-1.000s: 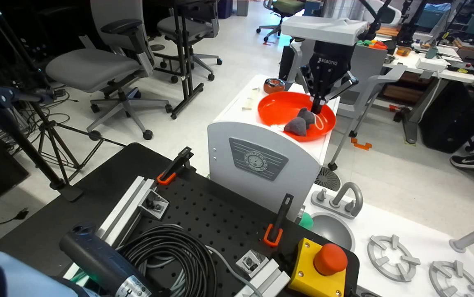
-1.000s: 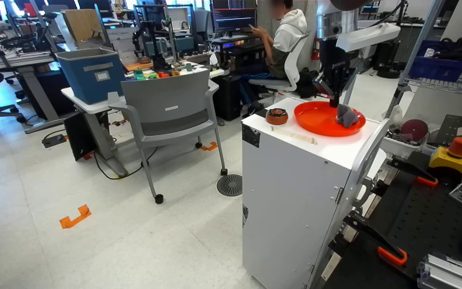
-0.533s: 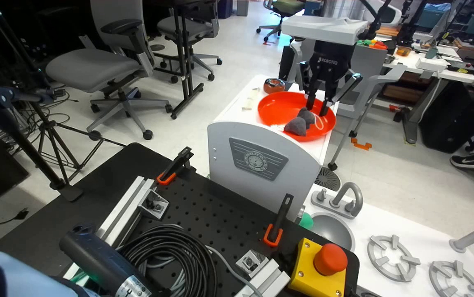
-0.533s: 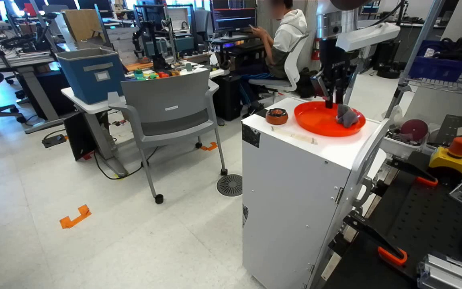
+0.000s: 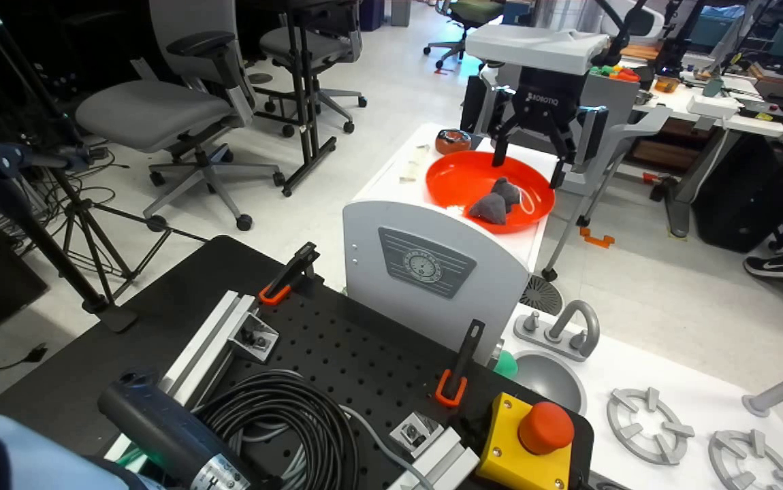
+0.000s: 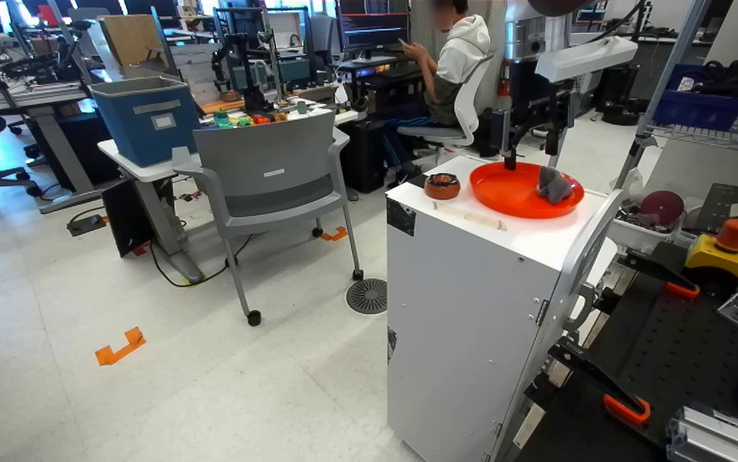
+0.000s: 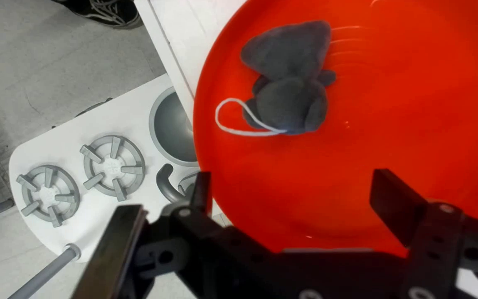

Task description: Pick up the grey toy on the plate and put it in the sink

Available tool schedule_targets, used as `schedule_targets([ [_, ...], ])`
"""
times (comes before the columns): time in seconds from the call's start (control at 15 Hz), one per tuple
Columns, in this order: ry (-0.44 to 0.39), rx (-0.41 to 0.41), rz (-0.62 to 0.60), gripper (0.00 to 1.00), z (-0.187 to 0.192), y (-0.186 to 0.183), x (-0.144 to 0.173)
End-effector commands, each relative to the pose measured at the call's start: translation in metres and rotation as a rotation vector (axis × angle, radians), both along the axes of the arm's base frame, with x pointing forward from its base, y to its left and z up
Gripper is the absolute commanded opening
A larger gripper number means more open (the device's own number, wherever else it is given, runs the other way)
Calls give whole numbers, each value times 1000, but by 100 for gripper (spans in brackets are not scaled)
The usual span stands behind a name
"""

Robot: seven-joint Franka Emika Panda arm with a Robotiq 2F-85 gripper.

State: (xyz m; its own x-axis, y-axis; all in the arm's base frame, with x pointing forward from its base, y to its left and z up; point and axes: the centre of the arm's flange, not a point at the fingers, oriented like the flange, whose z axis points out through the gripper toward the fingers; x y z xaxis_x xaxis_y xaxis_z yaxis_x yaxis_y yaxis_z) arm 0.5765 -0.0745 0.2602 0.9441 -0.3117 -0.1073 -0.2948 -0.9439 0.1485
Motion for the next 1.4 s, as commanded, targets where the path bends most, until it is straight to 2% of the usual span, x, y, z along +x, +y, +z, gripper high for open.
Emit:
schedule_targets([
  [0.0,-50,-5,16,100,1,3,-5],
  [0.33,-72,-8,28,100,-2,4,-7],
  [1.33,-46,1,12,100,-8,1,-3],
])
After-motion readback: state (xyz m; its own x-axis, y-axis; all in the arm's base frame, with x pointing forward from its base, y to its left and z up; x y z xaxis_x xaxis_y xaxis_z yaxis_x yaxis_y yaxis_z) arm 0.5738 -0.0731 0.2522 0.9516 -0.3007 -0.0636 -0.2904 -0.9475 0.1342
